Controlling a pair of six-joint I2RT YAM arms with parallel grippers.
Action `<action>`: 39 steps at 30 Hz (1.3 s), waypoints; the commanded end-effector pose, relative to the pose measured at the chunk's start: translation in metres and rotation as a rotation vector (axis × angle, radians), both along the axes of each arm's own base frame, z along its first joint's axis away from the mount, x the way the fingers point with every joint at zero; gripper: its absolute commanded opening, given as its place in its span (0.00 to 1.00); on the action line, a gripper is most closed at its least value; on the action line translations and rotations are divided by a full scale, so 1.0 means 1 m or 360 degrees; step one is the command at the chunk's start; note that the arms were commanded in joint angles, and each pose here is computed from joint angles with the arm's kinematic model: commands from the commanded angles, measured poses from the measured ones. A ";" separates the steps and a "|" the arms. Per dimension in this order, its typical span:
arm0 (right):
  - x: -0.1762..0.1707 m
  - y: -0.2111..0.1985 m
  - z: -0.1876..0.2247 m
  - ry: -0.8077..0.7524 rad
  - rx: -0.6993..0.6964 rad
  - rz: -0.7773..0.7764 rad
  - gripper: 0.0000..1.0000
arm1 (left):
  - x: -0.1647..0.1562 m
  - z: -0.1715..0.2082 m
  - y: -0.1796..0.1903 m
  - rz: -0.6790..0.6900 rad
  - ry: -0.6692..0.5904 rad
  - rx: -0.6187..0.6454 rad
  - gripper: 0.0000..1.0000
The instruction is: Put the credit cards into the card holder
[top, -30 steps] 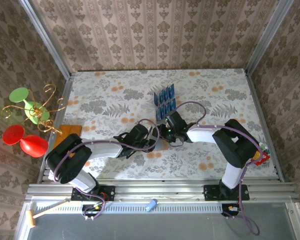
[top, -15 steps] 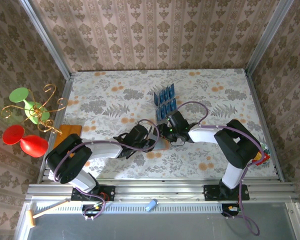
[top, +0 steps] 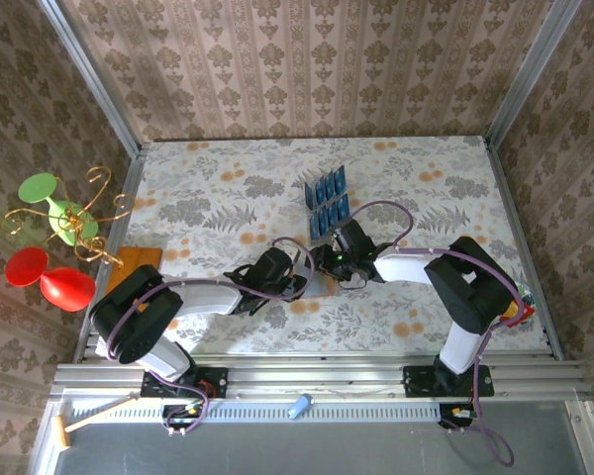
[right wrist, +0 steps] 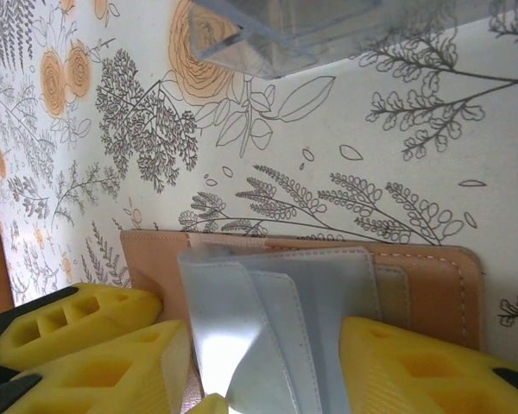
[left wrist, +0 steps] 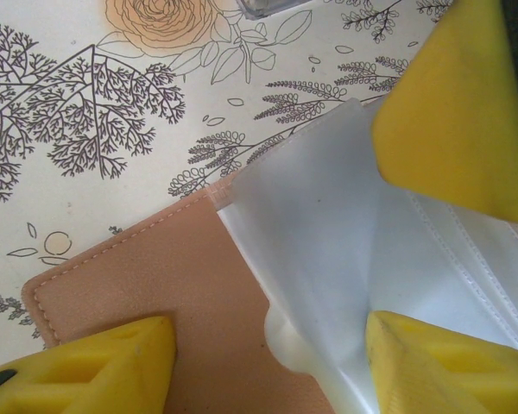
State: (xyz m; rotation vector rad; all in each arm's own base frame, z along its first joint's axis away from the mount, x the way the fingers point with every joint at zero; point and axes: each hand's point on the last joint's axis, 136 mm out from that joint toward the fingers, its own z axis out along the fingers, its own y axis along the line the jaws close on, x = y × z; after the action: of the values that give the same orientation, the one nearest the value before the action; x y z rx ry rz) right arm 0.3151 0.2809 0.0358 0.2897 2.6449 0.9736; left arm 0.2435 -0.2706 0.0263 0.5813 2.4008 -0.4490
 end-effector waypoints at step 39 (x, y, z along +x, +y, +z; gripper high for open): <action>-0.001 0.033 0.011 0.0005 0.0163 0.0126 0.46 | -0.018 -0.024 0.016 -0.0035 0.0123 0.0115 0.62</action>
State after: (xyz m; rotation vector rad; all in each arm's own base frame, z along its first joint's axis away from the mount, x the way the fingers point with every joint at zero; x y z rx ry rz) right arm 0.3162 0.3013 0.0386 0.2432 2.6444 1.0574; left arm 0.2435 -0.2707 0.0265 0.5817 2.4001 -0.4498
